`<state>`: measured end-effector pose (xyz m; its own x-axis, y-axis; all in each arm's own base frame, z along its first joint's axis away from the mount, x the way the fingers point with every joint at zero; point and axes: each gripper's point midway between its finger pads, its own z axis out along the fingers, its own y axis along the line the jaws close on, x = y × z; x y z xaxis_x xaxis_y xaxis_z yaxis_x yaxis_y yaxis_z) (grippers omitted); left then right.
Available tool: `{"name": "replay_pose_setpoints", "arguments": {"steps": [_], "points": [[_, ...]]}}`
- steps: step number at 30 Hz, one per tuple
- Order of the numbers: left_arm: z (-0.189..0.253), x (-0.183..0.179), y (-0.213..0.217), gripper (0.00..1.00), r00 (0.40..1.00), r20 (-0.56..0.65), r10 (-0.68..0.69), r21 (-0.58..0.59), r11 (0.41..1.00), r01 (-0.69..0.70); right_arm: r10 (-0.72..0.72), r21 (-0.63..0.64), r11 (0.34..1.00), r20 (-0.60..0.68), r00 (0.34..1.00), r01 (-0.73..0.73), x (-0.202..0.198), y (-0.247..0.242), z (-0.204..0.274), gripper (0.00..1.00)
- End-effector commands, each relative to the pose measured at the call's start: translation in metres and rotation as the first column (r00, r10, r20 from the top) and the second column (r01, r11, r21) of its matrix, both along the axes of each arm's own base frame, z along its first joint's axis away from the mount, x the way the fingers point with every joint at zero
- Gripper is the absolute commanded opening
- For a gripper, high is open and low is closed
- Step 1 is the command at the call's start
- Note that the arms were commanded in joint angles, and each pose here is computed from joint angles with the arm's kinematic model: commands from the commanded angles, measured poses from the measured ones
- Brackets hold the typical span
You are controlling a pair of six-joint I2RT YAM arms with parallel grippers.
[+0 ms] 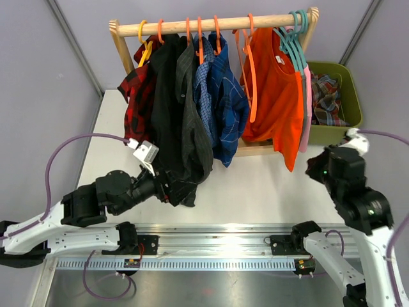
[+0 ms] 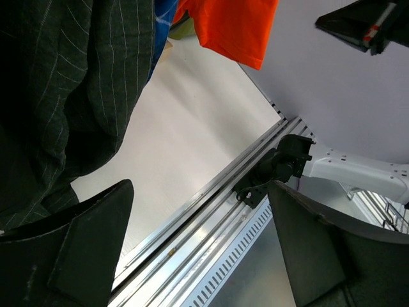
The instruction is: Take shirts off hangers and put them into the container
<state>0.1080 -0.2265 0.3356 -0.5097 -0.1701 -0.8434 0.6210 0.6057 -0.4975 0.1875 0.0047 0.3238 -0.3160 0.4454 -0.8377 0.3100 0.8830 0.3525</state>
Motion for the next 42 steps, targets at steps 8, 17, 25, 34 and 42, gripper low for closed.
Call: {"name": "replay_pose_setpoints", "arguments": {"steps": [8,17,25,34,42], "points": [[-0.002,-0.001,-0.011,0.91,1.0,-0.026,-0.006,-0.055,0.998,0.005,0.364,0.228,0.925,-0.299,0.882,-0.304,0.0,0.09,-0.12,0.0],[0.0,0.001,-0.009,0.93,1.0,-0.019,0.006,-0.055,0.998,-0.007,0.458,0.072,0.877,-0.42,0.783,-0.474,0.018,0.187,-0.166,0.0],[-0.009,0.003,0.002,0.94,0.999,-0.025,0.039,-0.049,0.998,-0.04,0.414,-0.004,0.889,-0.423,0.806,-0.458,0.07,0.213,-0.197,0.0],[-0.016,0.003,0.009,0.94,0.998,-0.026,0.053,-0.055,0.997,-0.054,0.399,0.028,0.901,-0.44,0.804,-0.432,0.13,0.221,-0.243,0.0],[-0.037,0.007,0.007,0.94,0.997,-0.034,0.07,-0.011,0.997,-0.07,0.486,0.051,0.859,-0.395,0.779,-0.51,0.173,0.265,-0.245,0.0]]}}
